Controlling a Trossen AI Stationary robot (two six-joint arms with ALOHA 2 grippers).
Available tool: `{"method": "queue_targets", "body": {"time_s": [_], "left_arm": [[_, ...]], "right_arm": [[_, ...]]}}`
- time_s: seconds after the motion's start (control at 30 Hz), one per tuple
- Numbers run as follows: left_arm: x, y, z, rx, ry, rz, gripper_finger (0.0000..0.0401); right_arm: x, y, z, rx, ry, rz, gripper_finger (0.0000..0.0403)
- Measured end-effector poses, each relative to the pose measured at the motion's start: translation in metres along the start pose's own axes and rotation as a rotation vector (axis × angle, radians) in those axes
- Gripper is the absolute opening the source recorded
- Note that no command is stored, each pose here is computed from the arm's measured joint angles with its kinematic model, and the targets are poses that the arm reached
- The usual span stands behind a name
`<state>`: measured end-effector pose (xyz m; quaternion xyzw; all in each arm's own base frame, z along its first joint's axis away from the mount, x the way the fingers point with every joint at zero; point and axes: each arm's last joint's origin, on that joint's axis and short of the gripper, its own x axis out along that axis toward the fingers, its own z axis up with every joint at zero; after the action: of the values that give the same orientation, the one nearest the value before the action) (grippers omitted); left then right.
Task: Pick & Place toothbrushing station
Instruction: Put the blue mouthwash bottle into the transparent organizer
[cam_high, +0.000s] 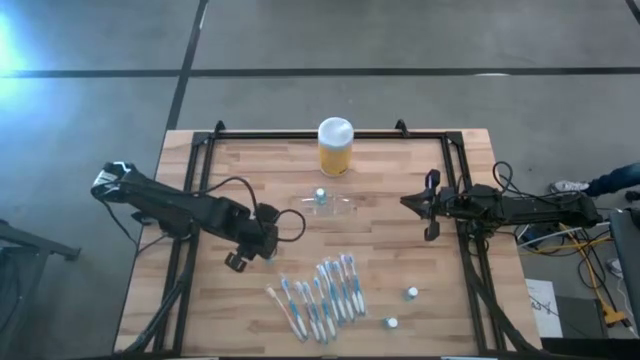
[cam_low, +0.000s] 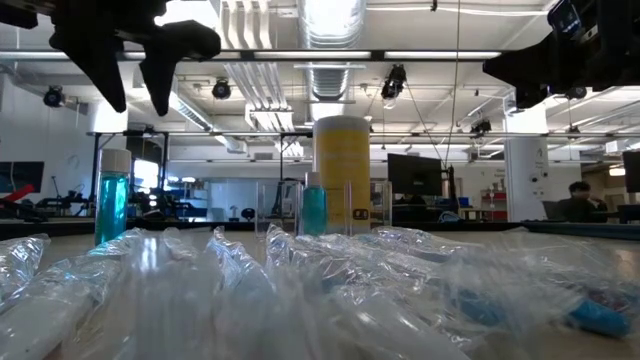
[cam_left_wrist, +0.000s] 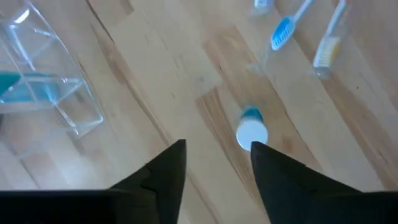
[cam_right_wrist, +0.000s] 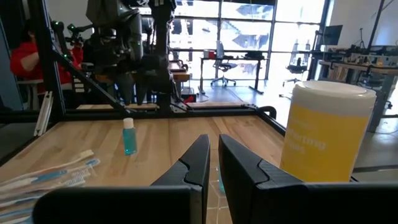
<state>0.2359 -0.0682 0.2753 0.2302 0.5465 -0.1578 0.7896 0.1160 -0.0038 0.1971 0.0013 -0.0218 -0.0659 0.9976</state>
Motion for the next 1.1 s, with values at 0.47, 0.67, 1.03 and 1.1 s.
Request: {"method": "queue_targets", "body": {"time_s": [0.47,0.67,1.03,1.1], "left_arm": [[0.022,-0.004,0.010,-0.040,0.032,-0.090,0.0216],[0.034,-0.005,0.012,-0.052,0.078,-0.123,0.0216],[0.044,-0.007,0.014,-0.033,0.109,-0.160,0.0216],[0.044,-0.007,0.014,-0.032,0.110,-0.160,0.0216]], "right_arm": [[0.002,0.000,-0.002,-0.003,0.021,-0.001,0.0034],[0.002,0.000,-0.002,-0.003,0.020,-0.001,0.0034],[0.002,0.000,-0.002,-0.003,0.020,-0.001,0.0034],[0.002,0.000,-0.002,-0.003,0.021,-0.001,0.0034]]}}
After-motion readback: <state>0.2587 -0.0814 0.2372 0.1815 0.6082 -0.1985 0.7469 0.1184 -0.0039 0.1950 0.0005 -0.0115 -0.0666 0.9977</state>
